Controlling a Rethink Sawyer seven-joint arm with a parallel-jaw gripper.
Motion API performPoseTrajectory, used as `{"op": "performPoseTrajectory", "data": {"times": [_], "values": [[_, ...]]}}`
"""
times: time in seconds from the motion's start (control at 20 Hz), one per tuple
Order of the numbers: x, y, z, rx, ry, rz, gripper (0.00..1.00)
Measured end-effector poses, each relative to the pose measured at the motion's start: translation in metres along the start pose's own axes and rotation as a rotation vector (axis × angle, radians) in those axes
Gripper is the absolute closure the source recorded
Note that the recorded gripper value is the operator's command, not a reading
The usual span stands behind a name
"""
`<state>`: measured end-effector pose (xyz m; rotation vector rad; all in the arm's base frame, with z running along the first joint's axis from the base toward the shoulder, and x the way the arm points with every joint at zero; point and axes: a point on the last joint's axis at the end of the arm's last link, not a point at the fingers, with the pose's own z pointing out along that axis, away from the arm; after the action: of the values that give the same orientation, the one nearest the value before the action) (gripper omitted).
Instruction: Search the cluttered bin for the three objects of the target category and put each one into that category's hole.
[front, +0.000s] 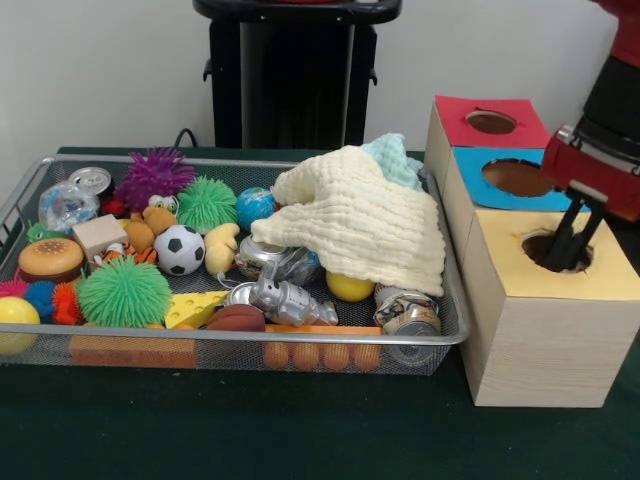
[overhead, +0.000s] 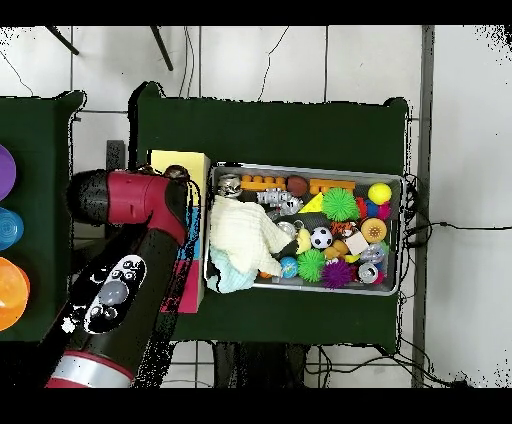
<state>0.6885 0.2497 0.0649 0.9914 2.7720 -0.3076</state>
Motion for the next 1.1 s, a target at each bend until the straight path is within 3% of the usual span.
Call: {"op": "performPoseTrajectory", "data": {"times": [0.2,0.3,0.65,0.9,1.1], "values": [[-0.005,-0.002,-0.028,0.010,0.035,0.011,1.00],[-0.009,-0.003,-0.053,0.012,0.069,0.021,1.00],[-0.033,-0.004,-0.103,-0.025,0.089,0.051,1.00],[-0.067,-0.016,-0.124,-0.058,0.072,0.095,1.00],[-0.084,-0.028,-0.126,-0.055,0.054,0.107,1.00]]}}
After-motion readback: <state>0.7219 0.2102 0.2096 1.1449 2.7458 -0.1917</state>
